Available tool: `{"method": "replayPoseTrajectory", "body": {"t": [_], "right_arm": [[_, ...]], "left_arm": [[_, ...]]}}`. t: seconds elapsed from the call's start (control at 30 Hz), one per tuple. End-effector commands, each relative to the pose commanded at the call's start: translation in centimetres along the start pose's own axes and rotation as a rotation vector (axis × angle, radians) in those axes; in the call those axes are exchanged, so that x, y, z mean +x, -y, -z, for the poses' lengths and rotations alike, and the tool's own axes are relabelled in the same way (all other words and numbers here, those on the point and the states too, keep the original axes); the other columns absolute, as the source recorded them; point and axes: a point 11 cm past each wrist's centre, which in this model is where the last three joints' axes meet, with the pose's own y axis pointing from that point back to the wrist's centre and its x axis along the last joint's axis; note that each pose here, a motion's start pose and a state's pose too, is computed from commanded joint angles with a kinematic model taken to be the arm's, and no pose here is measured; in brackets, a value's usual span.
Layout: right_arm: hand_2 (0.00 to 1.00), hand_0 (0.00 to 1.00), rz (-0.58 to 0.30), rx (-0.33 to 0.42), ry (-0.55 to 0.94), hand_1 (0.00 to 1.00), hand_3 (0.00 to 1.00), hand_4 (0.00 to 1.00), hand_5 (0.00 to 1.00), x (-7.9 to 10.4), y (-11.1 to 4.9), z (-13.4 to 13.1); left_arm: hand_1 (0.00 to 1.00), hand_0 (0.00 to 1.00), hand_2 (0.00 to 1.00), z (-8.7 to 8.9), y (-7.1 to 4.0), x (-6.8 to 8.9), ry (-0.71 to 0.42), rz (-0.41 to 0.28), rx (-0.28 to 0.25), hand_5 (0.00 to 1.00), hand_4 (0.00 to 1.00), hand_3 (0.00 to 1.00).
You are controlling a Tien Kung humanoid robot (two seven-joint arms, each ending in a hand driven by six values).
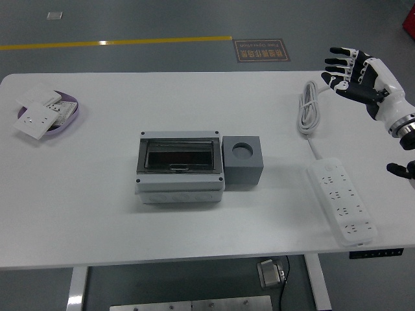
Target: Pick up the cylinder from the cube,place it in the box,flap close box
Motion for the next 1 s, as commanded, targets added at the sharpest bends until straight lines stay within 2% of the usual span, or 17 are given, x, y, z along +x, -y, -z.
{"method": "replayPoseTrajectory", "body": {"t": [0.07,0.1,0.3,0.47,0.63,1.0], "right_arm": [[0.774,0.788,-0.015,0.014,0.015,0.763,0.793,0.736,0.049,0.3,-0.2,0.0],[0.796,0.832,-0.021,0.020,0.023,0.785,0.821,0.738,0.044,0.4,-0.3,0.0],[0.787,0.834,-0.049,0.039,0.064,0.776,0.827,0.742,0.045,0.8,-0.4,-0.3],[0.787,0.834,-0.056,0.027,0.077,0.776,0.827,0.742,0.045,0.8,-0.4,-0.9],[0.774,0.828,-0.064,0.007,0.100,0.765,0.822,0.743,0.043,0.7,-0.6,-1.9],[0.735,0.819,-0.072,-0.004,0.115,0.751,0.816,0.747,0.039,0.7,-0.4,-2.4]], "left_arm": [[0.603,0.565,0.554,0.2,0.0,0.2,-0.009,-0.003,0.000,0.220,0.692,0.587],[0.603,0.565,0.554,0.3,0.0,0.3,-0.012,-0.005,0.000,0.218,0.690,0.587],[0.601,0.565,0.554,0.0,0.0,0.3,-0.022,0.001,-0.010,0.210,0.684,0.587],[0.601,0.565,0.554,0.2,0.0,0.0,-0.025,0.007,-0.007,0.210,0.684,0.587],[0.600,0.565,0.553,0.5,0.0,0.5,-0.028,-0.002,0.001,0.211,0.681,0.586],[0.599,0.565,0.553,-0.9,-0.1,1.0,-0.023,-0.008,-0.014,0.209,0.679,0.585]]}}
